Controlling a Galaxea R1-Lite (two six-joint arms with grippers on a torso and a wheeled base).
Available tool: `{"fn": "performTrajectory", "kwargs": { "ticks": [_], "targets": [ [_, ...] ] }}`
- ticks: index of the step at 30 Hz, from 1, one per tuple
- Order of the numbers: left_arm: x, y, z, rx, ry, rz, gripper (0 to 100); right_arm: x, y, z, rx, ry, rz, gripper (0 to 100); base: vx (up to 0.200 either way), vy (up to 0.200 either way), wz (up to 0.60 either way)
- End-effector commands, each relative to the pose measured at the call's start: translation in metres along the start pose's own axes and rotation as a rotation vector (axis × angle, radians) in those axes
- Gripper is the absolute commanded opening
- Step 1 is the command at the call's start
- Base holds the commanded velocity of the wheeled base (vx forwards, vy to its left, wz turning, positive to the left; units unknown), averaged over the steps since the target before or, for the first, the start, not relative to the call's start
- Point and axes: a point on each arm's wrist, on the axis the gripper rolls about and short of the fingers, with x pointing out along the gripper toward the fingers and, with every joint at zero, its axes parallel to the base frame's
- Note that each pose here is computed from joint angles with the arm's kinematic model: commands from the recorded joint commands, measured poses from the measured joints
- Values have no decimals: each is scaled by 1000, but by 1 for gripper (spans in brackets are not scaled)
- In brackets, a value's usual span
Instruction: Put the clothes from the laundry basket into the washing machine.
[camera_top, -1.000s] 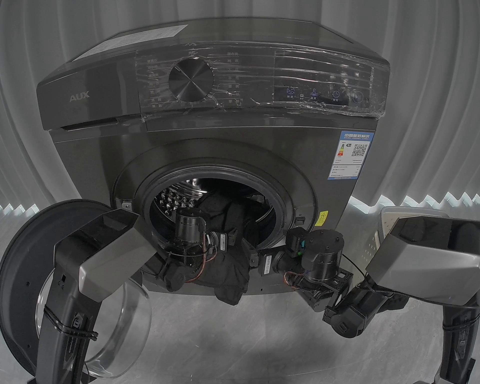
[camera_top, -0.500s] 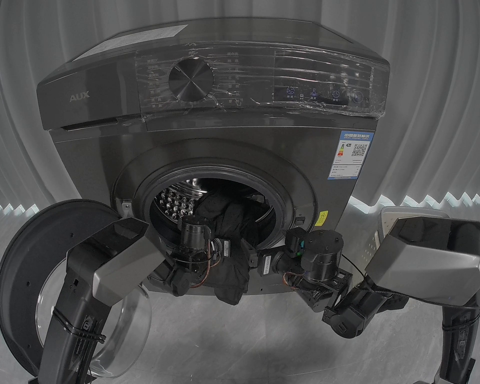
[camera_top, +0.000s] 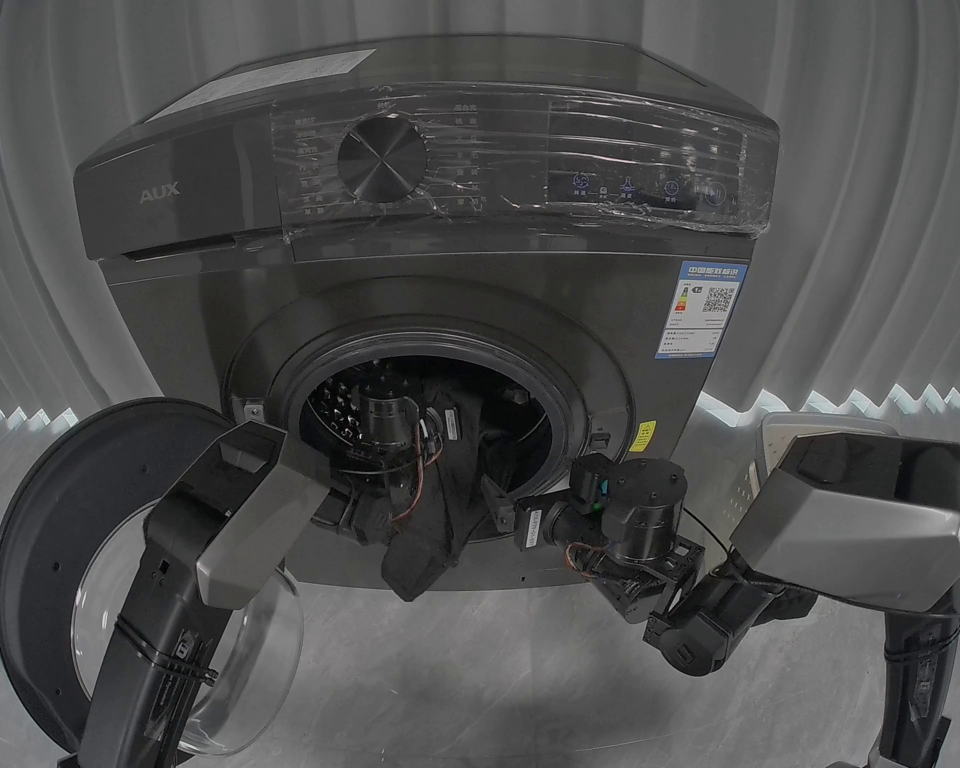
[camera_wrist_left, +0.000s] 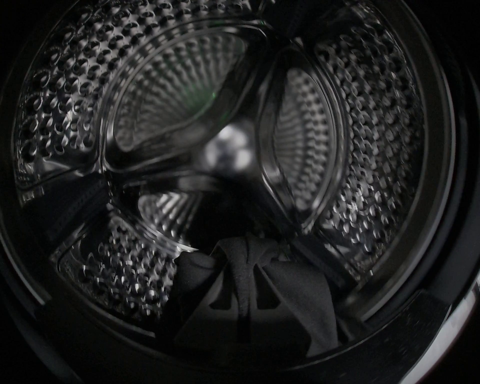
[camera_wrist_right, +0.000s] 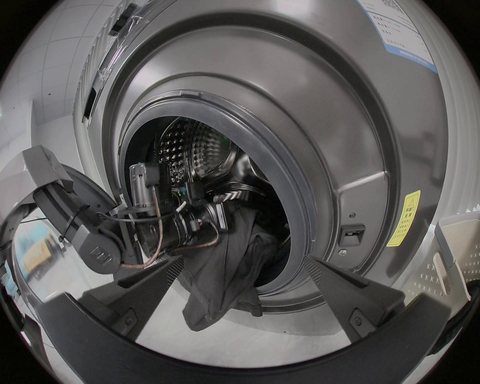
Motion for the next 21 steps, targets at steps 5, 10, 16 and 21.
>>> {"fn": "performTrajectory", "kwargs": {
  "ticks": [5,10,16,21],
  "targets": [
    [31,18,-11,-14,-70,78,0,0,0,0,1,-1,0,100,0,0,0],
    [31,18,-10,-15,-75,78,100,0,0,1,1,-1,1,100,0,0,0],
    [19,11,8,-22,-81,62,100,-1,0,1,1,1,1,100,0,0,0],
    [-9,2,19,-1,4,29,100,-1,0,1,1,1,1,100,0,0,0]
  ]
}}
